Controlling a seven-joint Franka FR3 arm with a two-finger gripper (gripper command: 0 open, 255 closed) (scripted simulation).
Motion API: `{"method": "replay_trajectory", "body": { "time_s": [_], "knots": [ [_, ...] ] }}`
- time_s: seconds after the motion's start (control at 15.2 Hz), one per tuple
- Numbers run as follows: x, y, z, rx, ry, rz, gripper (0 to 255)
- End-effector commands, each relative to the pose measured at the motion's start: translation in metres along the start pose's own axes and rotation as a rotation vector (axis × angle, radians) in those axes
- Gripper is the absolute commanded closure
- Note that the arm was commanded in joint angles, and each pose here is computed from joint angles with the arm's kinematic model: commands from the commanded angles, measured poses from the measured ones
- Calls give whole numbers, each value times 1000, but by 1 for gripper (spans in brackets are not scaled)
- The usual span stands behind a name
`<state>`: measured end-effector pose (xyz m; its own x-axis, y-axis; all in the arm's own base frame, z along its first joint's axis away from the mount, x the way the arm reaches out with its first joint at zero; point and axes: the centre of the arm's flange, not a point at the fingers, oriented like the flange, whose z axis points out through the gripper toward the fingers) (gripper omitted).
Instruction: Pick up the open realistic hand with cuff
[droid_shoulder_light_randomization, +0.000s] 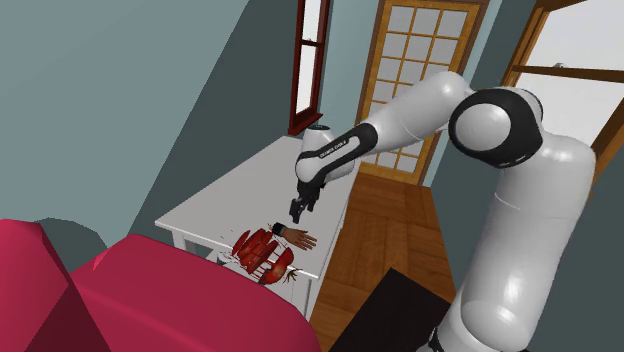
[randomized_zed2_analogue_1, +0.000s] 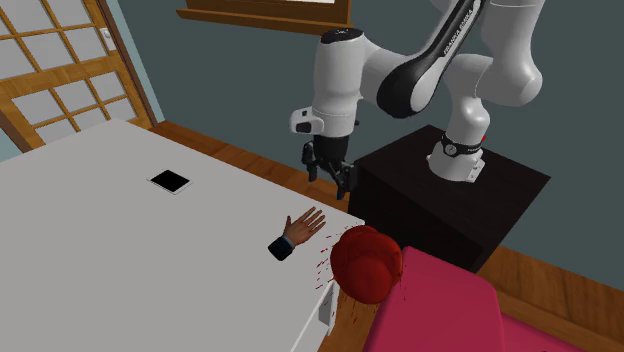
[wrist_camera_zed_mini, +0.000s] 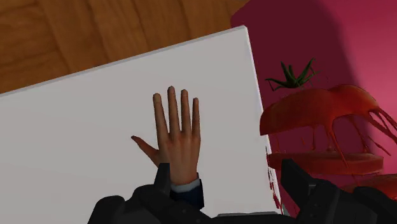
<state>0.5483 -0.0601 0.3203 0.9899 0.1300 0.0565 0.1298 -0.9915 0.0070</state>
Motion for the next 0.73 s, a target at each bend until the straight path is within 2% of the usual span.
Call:
{"method": "replay_trajectory", "body": {
  "time_s": [0.0, 0.66],
  "knots": [
    [15, 6, 20, -8, 2, -16, 0],
    [88, 36, 119, -42, 6, -94, 0]
  ]
}}
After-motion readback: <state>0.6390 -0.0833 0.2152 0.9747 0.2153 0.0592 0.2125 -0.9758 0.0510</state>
